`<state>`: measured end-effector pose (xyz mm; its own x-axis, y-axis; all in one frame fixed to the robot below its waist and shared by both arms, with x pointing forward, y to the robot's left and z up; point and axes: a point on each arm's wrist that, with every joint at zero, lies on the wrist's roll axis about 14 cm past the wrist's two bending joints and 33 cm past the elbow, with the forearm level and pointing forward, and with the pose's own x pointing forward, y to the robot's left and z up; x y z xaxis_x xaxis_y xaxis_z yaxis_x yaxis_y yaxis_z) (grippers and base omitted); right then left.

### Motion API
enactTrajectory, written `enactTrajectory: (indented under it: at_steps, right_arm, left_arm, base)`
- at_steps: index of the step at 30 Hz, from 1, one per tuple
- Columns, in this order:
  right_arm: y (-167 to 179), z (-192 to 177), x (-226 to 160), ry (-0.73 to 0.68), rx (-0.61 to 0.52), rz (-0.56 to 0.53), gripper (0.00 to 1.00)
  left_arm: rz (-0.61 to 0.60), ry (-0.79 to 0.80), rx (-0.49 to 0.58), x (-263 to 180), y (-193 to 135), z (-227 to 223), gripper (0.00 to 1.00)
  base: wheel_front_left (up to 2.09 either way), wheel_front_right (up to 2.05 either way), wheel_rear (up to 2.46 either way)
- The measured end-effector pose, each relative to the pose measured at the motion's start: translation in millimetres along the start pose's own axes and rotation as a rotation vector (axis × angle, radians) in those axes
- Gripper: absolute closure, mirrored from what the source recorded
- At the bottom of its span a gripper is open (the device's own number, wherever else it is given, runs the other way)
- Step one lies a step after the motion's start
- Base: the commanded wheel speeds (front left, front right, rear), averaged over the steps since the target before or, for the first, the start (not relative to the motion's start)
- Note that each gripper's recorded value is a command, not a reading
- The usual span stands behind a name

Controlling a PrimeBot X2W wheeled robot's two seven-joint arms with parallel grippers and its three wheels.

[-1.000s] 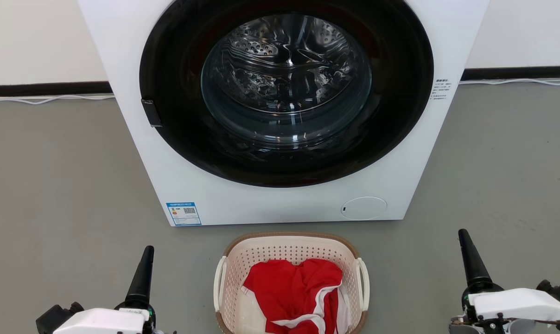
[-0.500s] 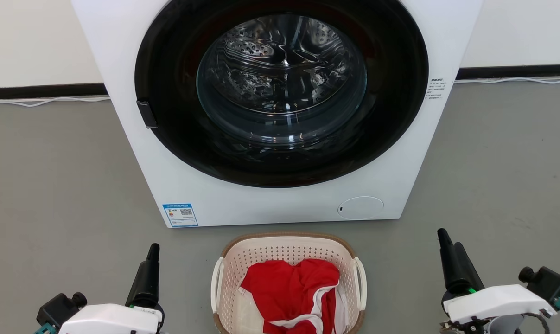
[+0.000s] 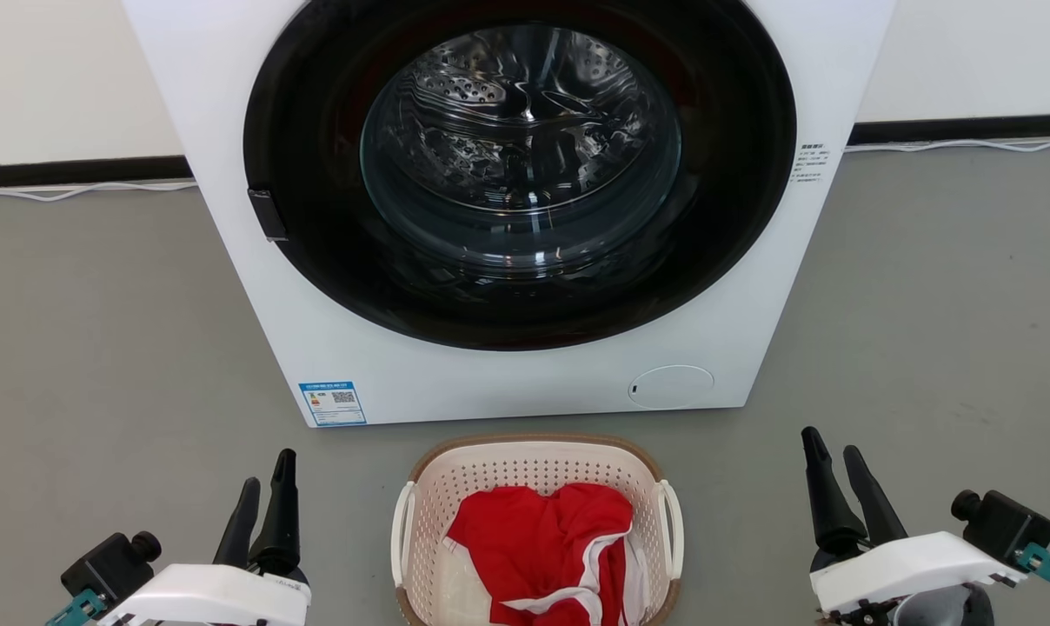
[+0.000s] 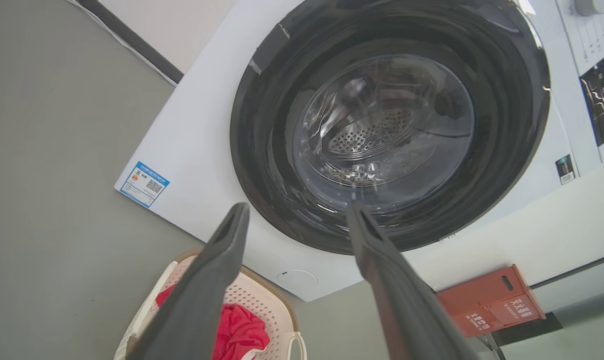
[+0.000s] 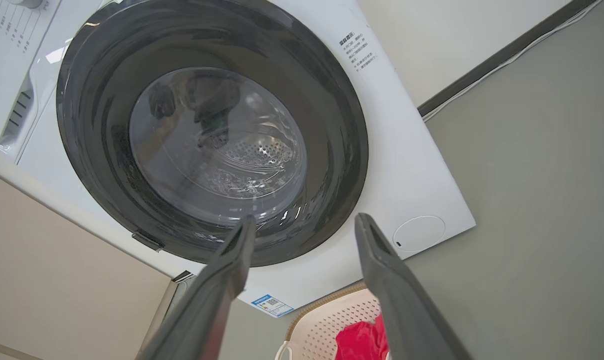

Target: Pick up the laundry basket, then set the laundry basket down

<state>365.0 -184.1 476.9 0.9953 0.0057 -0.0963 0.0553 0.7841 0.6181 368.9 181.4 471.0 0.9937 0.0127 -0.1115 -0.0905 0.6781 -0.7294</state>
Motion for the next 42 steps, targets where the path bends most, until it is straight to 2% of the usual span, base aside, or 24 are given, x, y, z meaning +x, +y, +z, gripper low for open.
enactTrajectory:
  at_steps: [42]
  right_arm:
    - [9, 2, 1, -0.046, -0.54, 0.063, 0.0]
  left_arm:
    - [-0.073, -0.065, 0.521, -3, -11, 5, 0.0]
  base:
    - [0.0, 0.0, 0.0]
